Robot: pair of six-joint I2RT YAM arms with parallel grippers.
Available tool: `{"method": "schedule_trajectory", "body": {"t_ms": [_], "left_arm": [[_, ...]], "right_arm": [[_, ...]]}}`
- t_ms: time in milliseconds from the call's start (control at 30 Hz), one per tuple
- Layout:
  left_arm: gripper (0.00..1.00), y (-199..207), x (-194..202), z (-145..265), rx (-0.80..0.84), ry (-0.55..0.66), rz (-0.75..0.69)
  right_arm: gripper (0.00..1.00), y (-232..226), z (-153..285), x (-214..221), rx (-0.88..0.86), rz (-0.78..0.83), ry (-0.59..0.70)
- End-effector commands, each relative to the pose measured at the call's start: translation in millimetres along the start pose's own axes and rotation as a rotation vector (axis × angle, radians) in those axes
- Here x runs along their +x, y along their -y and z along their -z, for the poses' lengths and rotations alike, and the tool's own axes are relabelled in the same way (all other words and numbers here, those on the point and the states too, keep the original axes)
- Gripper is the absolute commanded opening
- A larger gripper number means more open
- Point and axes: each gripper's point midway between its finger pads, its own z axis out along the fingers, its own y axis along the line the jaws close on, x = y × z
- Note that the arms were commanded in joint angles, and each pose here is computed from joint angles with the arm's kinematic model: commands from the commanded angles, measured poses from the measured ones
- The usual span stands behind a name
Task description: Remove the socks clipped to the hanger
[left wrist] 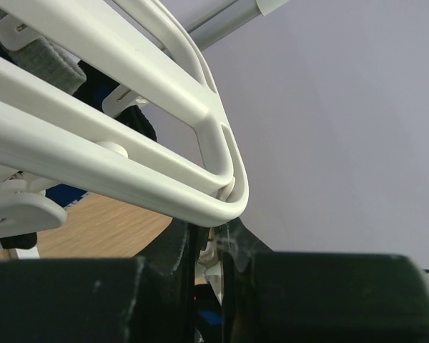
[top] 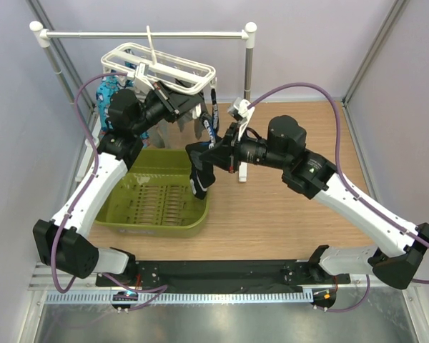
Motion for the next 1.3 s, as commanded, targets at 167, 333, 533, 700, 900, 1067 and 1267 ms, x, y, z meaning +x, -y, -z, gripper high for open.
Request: {"method": "schedule_trajectory", "body": {"t_ms": [167,333,533,700,900,1067,1267], "left_arm": [[0.00,10,-7,-2,0.017,-0.004,-0.022],[0.01,11,-8,0,0.027,-0.020,-0.027],[0.00,12,-13,2,0.016,-0.014,-0.040],[0.00,13,-14,4,0.011,-0.013,-0.047],[0.02,9,-20,17,-0.046,0.019,-0.083],[0.02,9,-19,26,-0.063,0.026,-0.098],[0.02,10,-17,33,-0.073,0.025,-0.106]], "right_arm": [[0.01,-79,1,-68,-0.411,-0.074,0.235],[0.01,-28,-52,-23,-0.254,-0.108,0.214],[0.06,27,-92,61,-0.063,-0.170,0.089],[0.50,54,-84,84,0.129,-0.159,-0.071],[0.79,72,-36,57,0.317,-0.039,-0.050],[0.83,116,-19,53,0.532,0.069,-0.022],[0.88,151,-40,49,0.588,0.188,0.020]]}}
